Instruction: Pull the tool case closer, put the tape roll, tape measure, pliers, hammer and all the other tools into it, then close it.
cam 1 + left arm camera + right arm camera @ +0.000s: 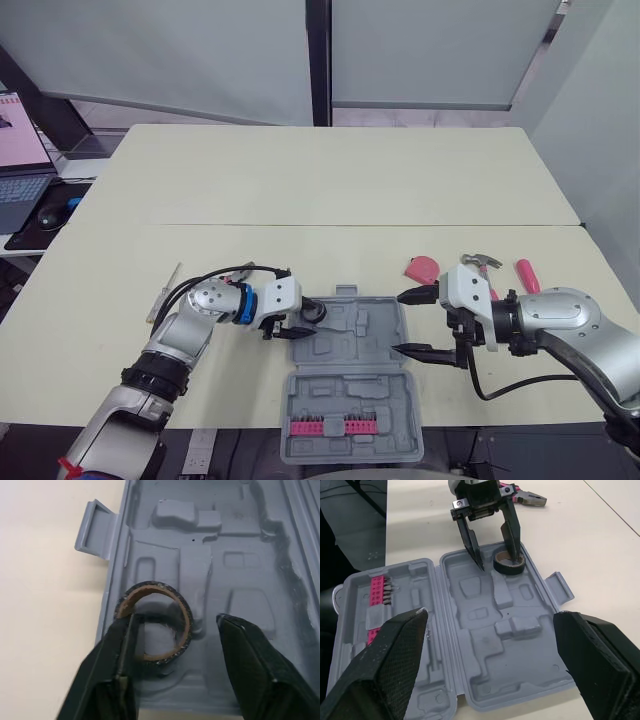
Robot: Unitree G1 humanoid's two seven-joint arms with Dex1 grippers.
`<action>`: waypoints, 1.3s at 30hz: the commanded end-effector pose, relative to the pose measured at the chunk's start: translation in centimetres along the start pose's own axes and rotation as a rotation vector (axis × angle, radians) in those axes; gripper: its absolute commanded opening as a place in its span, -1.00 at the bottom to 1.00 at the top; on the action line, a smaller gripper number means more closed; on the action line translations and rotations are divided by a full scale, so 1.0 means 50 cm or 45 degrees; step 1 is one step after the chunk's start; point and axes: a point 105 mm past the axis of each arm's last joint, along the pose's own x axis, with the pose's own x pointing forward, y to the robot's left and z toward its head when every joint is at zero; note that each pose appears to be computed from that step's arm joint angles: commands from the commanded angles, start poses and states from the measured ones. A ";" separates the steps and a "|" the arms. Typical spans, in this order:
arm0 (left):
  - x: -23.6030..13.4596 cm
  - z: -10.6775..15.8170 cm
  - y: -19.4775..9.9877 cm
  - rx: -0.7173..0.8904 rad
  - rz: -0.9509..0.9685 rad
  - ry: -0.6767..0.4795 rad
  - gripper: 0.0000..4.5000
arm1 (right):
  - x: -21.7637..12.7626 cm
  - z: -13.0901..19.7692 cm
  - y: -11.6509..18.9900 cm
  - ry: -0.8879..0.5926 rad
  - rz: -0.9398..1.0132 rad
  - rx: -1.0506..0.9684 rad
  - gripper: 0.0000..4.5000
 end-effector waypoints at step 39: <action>-0.025 -0.014 -0.004 -0.318 0.037 0.004 -0.98 | -0.006 0.015 0.003 -0.022 -0.017 -0.050 1.00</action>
